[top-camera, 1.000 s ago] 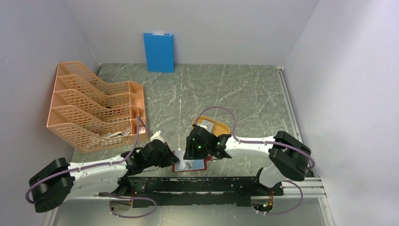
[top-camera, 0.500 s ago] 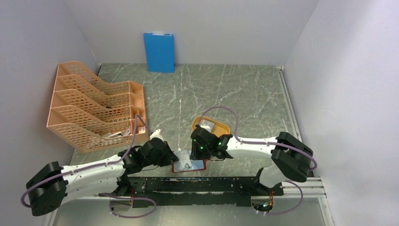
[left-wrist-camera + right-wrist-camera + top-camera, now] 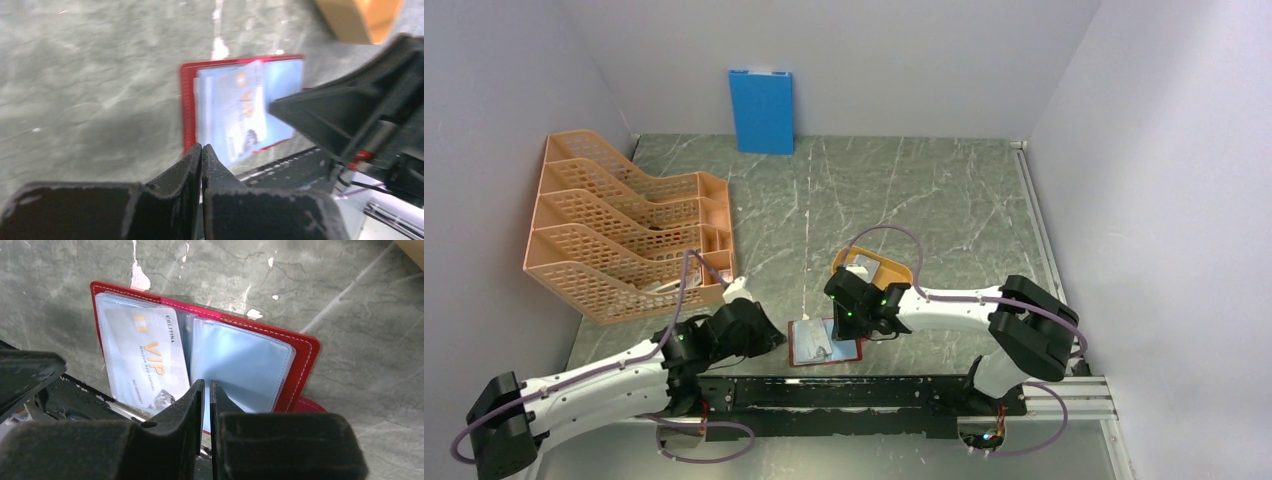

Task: Put the credit cards into the card holder
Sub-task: Insert the credit card into the card holder, then close the card holder at the center of the board.

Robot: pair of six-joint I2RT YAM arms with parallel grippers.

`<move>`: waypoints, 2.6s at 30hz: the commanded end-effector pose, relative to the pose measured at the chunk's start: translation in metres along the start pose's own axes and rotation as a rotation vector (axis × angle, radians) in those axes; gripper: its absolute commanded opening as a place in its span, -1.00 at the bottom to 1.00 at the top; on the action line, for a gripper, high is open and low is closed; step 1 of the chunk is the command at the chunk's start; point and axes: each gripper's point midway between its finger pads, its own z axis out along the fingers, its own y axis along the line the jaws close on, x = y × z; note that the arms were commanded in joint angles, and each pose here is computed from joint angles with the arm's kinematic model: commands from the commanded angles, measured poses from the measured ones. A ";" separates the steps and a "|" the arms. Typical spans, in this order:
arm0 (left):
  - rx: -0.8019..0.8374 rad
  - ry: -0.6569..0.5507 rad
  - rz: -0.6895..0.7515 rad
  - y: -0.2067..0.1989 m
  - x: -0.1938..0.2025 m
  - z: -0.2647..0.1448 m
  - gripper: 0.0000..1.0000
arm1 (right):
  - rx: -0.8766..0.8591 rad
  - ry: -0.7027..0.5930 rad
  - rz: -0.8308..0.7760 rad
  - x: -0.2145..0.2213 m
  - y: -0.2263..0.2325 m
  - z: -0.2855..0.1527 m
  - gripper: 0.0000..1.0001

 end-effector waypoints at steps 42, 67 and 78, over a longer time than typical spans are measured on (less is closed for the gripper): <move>-0.099 0.118 0.000 0.047 0.039 0.022 -0.85 | -0.168 0.064 -0.046 0.019 0.049 0.001 -0.92; -0.132 -0.016 0.107 0.031 -0.002 -0.001 -0.51 | 0.141 -0.131 0.067 0.007 -0.058 -0.068 0.12; -0.129 0.028 0.099 0.040 0.011 0.007 -0.55 | 0.116 -0.126 0.110 -0.002 -0.066 -0.045 -0.63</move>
